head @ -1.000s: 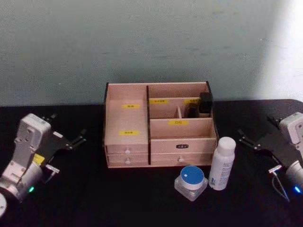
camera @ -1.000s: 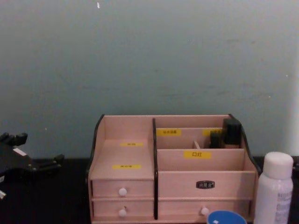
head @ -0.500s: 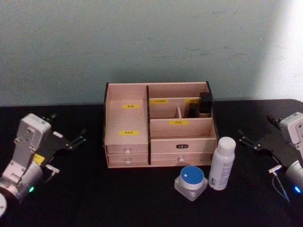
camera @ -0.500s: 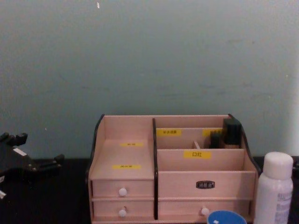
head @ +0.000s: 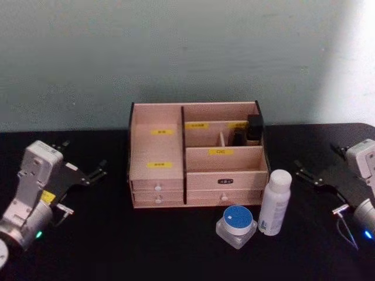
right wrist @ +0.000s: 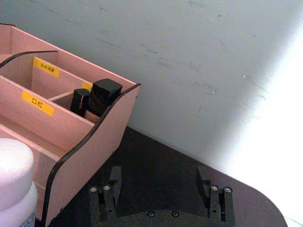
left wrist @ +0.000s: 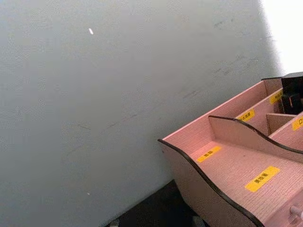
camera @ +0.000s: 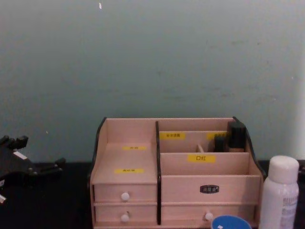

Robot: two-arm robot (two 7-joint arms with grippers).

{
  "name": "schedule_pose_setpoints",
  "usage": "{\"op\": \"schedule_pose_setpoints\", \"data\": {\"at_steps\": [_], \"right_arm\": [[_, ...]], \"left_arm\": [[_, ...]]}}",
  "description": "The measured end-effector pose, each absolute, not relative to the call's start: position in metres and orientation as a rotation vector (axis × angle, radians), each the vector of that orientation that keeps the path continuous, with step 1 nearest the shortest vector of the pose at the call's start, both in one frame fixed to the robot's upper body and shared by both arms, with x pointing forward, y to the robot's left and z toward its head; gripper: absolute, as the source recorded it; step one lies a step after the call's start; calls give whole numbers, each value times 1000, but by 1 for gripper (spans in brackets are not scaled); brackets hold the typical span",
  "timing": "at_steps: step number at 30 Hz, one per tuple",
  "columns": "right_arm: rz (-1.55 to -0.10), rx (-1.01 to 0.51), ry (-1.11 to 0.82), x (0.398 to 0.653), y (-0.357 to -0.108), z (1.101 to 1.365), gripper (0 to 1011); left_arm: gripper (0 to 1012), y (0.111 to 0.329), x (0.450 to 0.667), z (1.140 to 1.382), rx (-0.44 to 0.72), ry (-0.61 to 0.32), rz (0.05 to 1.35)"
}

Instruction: Pick up the facial cleanser and watermelon frost from the table and place them into the tiered storage box.

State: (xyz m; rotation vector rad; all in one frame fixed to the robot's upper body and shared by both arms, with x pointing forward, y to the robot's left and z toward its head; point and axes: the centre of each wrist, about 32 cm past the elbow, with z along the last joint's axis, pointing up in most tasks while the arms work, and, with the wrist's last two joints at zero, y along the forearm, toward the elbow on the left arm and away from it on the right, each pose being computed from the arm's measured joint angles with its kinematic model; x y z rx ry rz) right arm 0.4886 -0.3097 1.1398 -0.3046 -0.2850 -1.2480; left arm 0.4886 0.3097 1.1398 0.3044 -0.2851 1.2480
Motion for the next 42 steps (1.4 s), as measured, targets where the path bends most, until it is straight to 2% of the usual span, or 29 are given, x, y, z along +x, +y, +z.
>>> {"op": "schedule_pose_setpoints", "data": {"at_steps": [20, 25, 42], "right_arm": [[-1240, -284, -269, 485, -309, 1141, 1003], [-1231, -265, -247, 477, -309, 1143, 1002], [-1139, -283, -82, 427, -319, 1157, 1003]], "left_arm": [[1001, 310, 489, 1140, 304, -285, 1248], [1001, 310, 489, 1140, 304, -285, 1248], [1001, 310, 489, 1140, 304, -285, 1248]]}}
